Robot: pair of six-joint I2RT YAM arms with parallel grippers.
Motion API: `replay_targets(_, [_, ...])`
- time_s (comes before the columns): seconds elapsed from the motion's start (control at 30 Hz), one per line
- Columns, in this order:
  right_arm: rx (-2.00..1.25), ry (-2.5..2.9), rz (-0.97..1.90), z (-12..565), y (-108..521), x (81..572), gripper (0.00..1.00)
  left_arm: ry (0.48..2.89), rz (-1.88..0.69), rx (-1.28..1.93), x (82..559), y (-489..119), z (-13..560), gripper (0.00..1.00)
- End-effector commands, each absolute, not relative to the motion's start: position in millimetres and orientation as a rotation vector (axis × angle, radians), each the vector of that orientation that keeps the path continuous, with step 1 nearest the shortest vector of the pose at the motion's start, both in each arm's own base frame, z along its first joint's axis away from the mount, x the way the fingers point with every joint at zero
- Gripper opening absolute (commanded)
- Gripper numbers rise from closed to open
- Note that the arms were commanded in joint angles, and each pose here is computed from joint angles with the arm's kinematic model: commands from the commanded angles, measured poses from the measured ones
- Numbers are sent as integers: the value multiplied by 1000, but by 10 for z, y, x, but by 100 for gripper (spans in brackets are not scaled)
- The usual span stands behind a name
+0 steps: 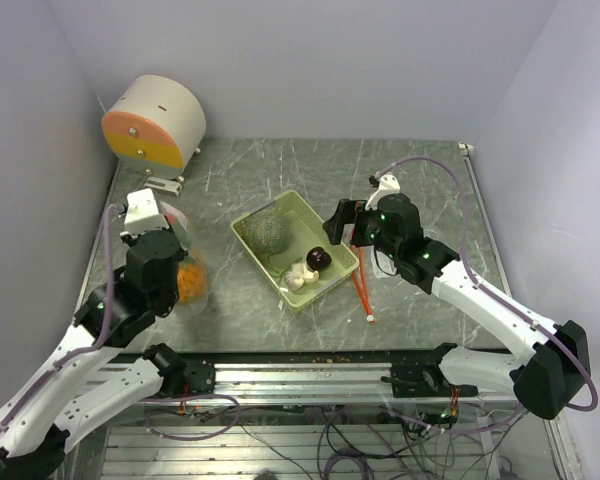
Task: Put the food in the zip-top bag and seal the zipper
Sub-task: Place the zipper food storage bag at the center of the board.
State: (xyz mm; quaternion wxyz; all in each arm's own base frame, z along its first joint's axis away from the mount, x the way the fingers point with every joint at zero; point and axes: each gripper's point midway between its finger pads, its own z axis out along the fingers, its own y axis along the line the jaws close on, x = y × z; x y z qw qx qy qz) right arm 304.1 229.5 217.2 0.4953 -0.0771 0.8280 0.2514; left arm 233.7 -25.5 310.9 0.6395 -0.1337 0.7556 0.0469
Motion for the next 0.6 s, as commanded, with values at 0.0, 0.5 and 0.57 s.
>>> replay_targets(0.0, [84, 2036, 365, 2088, 1816, 3182, 100, 1567, 164, -540, 2431, -73, 3223, 7])
replay_targets(0.5, [394, 2221, -27, 1357, 1029, 2797, 100, 1707, -26, -286, 2780, -743, 2804, 100])
replay_targets(0.57, [399, 2256, -46, 1274, 976, 2713, 99, 1707, -73, -253, 2773, -814, 2839, 100])
